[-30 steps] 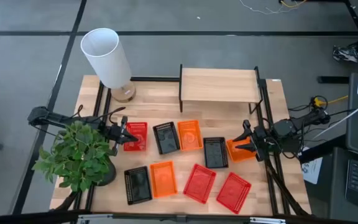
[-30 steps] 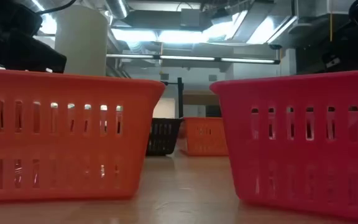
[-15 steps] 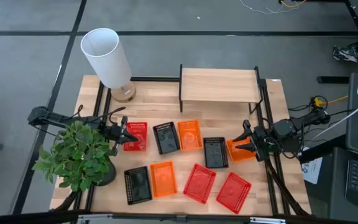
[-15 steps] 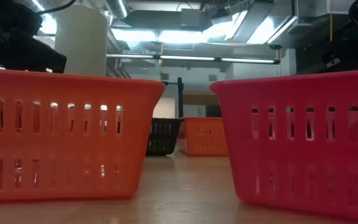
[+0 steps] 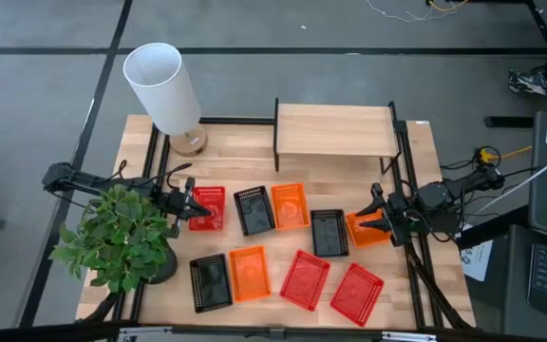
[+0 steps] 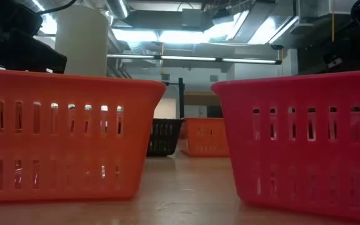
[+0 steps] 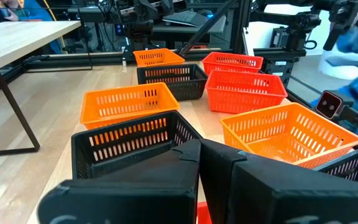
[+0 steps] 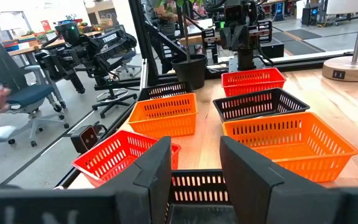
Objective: Stack baskets on shelf by color
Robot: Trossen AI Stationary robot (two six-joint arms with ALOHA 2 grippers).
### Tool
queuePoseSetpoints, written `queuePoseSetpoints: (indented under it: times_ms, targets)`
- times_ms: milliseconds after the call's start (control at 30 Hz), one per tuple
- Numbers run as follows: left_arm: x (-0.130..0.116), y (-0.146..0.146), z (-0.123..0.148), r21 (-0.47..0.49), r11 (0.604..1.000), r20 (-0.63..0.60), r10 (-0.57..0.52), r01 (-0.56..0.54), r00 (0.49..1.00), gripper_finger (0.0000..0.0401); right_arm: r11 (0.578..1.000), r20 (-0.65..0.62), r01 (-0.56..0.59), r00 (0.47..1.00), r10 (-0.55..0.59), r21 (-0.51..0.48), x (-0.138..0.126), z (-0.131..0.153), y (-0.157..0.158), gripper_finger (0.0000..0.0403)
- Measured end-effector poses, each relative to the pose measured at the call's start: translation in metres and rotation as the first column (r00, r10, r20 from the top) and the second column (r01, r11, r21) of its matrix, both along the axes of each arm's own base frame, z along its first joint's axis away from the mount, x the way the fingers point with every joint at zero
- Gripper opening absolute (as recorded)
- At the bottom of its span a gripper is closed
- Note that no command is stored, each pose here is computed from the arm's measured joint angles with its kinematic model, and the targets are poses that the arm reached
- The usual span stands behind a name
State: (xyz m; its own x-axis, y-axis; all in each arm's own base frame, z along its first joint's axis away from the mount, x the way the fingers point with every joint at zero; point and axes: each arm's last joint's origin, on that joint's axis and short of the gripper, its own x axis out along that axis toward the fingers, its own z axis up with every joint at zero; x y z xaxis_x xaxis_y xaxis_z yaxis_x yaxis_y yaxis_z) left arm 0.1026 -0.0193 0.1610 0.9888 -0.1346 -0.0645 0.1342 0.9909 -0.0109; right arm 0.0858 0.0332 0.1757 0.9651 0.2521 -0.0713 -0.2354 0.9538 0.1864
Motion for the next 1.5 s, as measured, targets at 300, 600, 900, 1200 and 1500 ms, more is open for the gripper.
queuePoseSetpoints:
  times_ms: [300, 600, 900, 1200, 1500]
  targets:
    - [0.0, 0.0, 0.0, 0.0, 1.0, 0.0, 0.0, 0.0, 1.0, 0.0, 0.98, 0.05, -0.01, 0.999, 0.02, -0.196, 0.0, 0.0, 0.0, 0.0136]
    - [0.0, 0.001, 0.001, 0.01, 1.0, 0.01, 0.019, -0.019, 1.0, 0.0, 0.996, 0.11, -0.014, 0.994, 0.004, 0.093, 0.0, 0.013, 0.0, 0.0136]
    - [0.0, 0.001, 0.009, 0.007, 0.999, 0.09, 0.033, -0.034, 0.995, 0.0, 0.966, 0.315, -0.063, 0.949, -0.02, 0.25, -0.004, 0.036, -0.001, 0.0136]
    - [-0.001, 0.006, 0.024, 0.028, 0.974, 0.244, 0.209, -0.223, 0.947, 0.0, 0.977, 0.38, -0.125, 0.924, 0.052, 0.17, -0.014, 0.081, -0.004, 0.0136]
    - [-0.001, 0.008, 0.024, 0.073, 0.954, 0.25, 0.266, -0.292, 0.931, 0.0, 0.999, 0.043, 0.001, 0.999, -0.003, 0.047, 0.038, 0.125, 0.017, 0.0136]
